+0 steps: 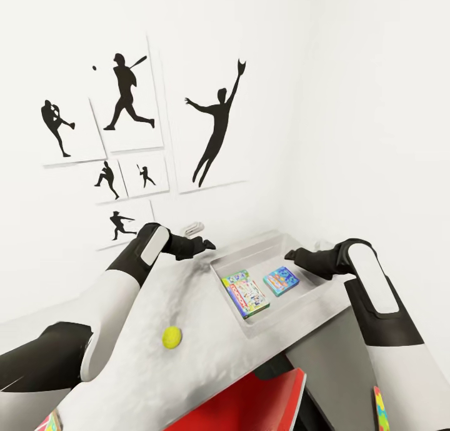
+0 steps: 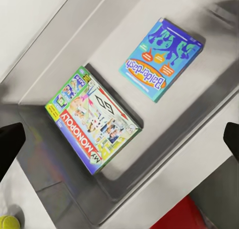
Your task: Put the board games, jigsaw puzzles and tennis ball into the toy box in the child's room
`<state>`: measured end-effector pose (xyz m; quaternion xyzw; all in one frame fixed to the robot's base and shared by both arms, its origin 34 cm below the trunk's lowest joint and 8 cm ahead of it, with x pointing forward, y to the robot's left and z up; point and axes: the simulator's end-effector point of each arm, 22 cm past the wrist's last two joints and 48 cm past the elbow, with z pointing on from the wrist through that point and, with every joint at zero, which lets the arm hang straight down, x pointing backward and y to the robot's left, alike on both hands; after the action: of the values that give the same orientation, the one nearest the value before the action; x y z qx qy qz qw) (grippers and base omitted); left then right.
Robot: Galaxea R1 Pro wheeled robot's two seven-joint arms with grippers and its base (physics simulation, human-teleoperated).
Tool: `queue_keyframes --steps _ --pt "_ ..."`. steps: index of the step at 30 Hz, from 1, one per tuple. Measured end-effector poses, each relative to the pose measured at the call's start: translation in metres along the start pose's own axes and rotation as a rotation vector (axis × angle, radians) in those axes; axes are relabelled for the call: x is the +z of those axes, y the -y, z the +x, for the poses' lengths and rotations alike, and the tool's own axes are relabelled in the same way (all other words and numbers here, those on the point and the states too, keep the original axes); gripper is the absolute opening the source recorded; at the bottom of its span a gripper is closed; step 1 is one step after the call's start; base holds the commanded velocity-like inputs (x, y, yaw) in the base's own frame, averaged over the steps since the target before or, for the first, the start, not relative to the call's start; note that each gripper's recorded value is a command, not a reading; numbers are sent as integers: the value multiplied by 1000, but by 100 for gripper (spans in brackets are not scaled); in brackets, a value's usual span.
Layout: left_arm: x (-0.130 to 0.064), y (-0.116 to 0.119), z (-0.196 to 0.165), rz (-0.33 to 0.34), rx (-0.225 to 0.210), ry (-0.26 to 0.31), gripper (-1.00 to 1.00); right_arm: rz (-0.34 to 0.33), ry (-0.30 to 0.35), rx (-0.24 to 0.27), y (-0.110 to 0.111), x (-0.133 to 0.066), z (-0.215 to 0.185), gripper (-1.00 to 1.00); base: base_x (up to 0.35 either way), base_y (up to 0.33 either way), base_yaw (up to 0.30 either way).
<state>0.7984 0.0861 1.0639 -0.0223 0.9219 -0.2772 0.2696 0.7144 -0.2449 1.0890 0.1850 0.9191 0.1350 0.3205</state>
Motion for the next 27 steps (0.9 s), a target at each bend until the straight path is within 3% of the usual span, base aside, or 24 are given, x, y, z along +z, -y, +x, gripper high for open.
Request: queue_keyframes --steps 27 --pt "2 3 2 -1 4 -4 100 8 -7 2 3 3 2 100 0 0 -27"
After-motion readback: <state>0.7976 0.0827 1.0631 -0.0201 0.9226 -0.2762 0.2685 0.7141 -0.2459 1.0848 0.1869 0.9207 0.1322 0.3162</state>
